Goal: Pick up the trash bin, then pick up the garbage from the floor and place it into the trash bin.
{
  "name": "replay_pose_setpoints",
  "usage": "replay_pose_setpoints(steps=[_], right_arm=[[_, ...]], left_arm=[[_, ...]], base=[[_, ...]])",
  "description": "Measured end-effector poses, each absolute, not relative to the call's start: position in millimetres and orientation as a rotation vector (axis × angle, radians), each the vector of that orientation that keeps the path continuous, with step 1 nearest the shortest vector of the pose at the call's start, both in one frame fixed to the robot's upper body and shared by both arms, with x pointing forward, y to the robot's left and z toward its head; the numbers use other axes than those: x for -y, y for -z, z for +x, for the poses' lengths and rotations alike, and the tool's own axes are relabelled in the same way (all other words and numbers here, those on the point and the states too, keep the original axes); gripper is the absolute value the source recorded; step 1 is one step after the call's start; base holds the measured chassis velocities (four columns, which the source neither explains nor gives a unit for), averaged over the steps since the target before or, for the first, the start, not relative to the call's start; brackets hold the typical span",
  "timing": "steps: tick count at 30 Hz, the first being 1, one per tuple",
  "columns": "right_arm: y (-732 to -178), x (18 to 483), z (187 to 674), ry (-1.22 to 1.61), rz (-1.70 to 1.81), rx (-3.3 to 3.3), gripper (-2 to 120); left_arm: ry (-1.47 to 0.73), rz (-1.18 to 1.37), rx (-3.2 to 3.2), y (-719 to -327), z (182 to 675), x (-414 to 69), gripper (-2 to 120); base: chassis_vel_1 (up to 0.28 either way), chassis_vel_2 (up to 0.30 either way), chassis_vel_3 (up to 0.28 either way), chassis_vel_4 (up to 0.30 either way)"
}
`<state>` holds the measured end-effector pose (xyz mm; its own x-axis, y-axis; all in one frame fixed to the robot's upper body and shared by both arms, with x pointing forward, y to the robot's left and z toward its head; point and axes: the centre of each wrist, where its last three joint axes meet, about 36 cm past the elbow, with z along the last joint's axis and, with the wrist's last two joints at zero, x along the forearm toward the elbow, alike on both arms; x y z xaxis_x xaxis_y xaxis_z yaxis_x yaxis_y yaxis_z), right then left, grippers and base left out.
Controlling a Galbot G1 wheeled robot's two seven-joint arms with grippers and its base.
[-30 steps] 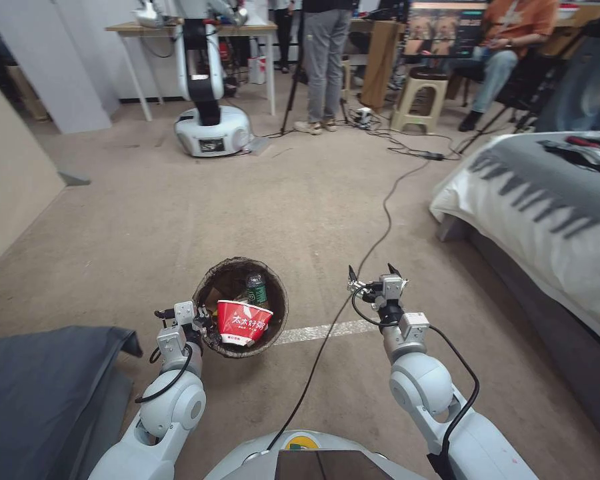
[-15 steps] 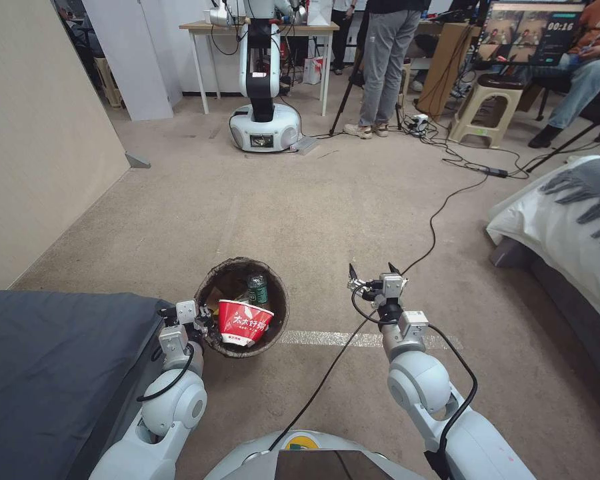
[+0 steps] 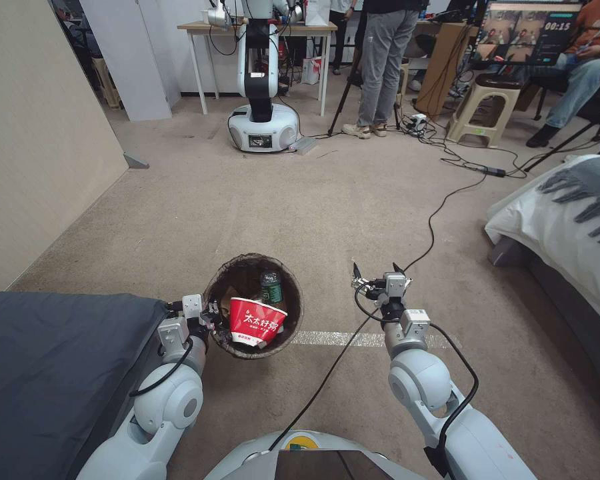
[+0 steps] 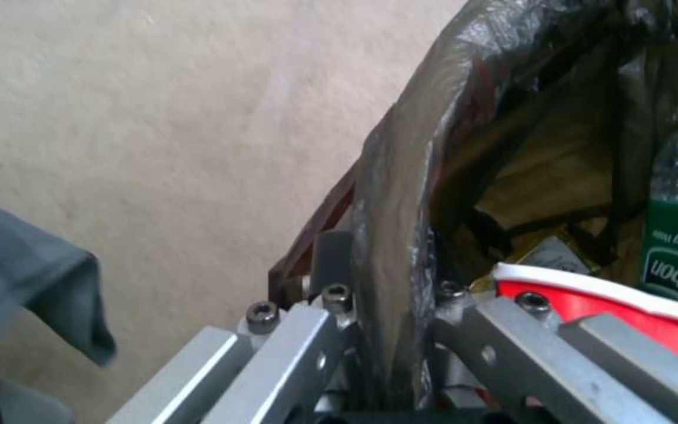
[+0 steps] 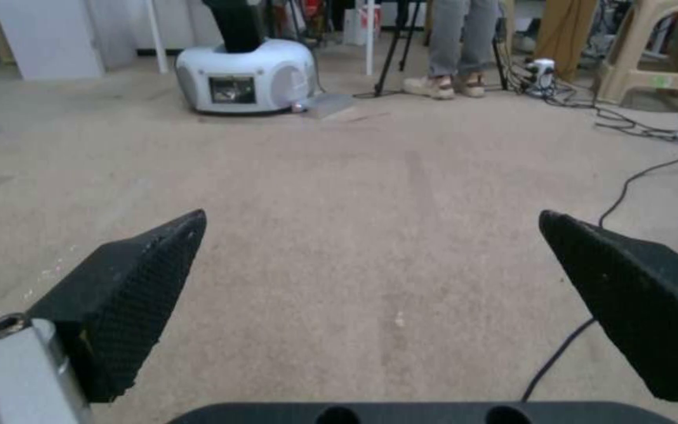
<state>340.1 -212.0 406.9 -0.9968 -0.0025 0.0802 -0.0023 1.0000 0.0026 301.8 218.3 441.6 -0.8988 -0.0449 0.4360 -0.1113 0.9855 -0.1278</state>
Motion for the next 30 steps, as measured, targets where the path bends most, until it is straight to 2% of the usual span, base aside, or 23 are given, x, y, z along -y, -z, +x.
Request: replay_pose_setpoints(steps=[5,11,30], right_arm=[[-408.9,215.7,343.0,-0.004,-0.021,3.063,100],[-408.2,216.0,343.6,-0.001,-0.031,3.061,100],[-404.7,195.9,347.6,0.047,-0.001,3.049,100]], left_arm=[[-0.303,0.020,2.557,-461.6,302.8,-217.8,0],[-0.341,-0.005,2.504,-464.4,307.6,-216.6,0],[-0.471,0.017,2.332,-435.2,322.7,-219.8,0]], base=[[0.000,0.000,0.000,0.000],[0.000,0.000,0.000,0.000],[0.000,0.000,0.000,0.000]])
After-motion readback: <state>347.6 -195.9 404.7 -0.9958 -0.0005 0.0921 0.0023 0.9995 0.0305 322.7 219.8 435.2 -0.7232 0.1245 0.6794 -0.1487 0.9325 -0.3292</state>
